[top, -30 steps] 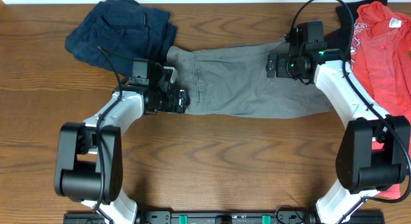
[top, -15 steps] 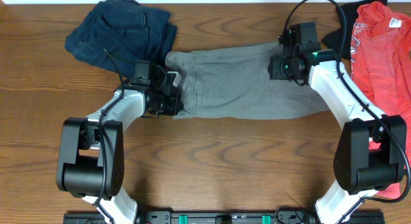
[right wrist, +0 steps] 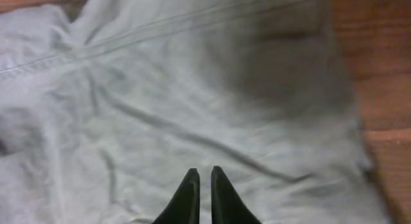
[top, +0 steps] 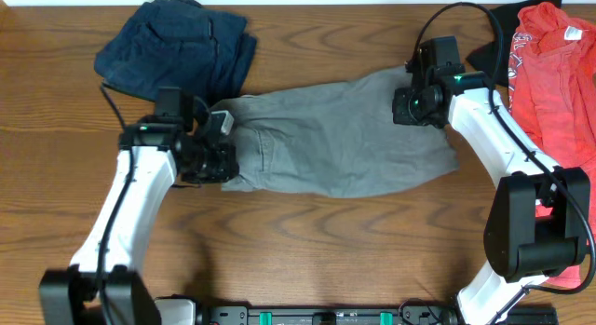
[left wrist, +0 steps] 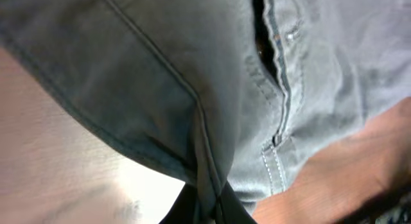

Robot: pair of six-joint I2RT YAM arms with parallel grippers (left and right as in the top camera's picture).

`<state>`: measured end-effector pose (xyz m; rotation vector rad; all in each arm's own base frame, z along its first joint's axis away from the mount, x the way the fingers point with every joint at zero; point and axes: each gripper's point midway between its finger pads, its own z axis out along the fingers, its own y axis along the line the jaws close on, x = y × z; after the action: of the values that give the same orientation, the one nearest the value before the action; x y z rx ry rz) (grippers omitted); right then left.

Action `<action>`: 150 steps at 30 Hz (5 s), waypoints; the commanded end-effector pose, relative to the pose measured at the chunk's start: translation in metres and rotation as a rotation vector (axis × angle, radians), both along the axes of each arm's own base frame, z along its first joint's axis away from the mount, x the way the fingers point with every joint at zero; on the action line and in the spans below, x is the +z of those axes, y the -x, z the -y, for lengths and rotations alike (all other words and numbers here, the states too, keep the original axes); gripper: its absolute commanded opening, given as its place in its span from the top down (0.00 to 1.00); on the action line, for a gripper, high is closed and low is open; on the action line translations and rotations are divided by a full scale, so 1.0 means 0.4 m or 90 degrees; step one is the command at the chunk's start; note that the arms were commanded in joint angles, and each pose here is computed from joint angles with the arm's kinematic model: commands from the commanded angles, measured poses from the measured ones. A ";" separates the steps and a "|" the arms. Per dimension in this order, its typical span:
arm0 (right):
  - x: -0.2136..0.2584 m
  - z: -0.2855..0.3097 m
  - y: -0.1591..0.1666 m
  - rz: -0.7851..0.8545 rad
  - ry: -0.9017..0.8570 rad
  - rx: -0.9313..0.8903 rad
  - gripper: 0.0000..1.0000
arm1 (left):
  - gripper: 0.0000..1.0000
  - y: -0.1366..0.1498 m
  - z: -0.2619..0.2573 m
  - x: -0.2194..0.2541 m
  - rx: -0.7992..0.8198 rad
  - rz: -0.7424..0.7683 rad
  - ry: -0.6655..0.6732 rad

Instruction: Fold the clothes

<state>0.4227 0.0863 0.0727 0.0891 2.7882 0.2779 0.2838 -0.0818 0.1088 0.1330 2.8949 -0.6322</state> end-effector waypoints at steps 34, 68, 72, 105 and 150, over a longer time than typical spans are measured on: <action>-0.221 -0.007 0.146 -0.175 -0.043 -0.043 0.99 | 0.94 -0.106 0.499 0.037 -0.357 0.202 -0.041; 0.034 0.093 -0.057 0.004 -0.250 -0.082 0.96 | 0.79 -0.001 0.807 0.224 -0.492 0.358 0.108; 0.130 0.139 -0.080 0.053 -0.232 -0.064 0.69 | 0.09 -0.011 0.829 0.249 -0.491 0.392 0.126; -0.029 -0.179 -0.029 0.042 0.082 0.334 0.35 | 0.02 -0.257 0.108 0.372 -0.035 0.274 -0.038; -0.073 0.223 0.139 -0.224 -0.014 -0.046 0.12 | 0.02 -0.273 0.165 0.282 -0.081 0.223 -0.037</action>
<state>0.3636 0.0011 0.0408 0.2198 3.1360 0.3304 0.3948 -0.1358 0.2333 0.3383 2.5594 -0.4815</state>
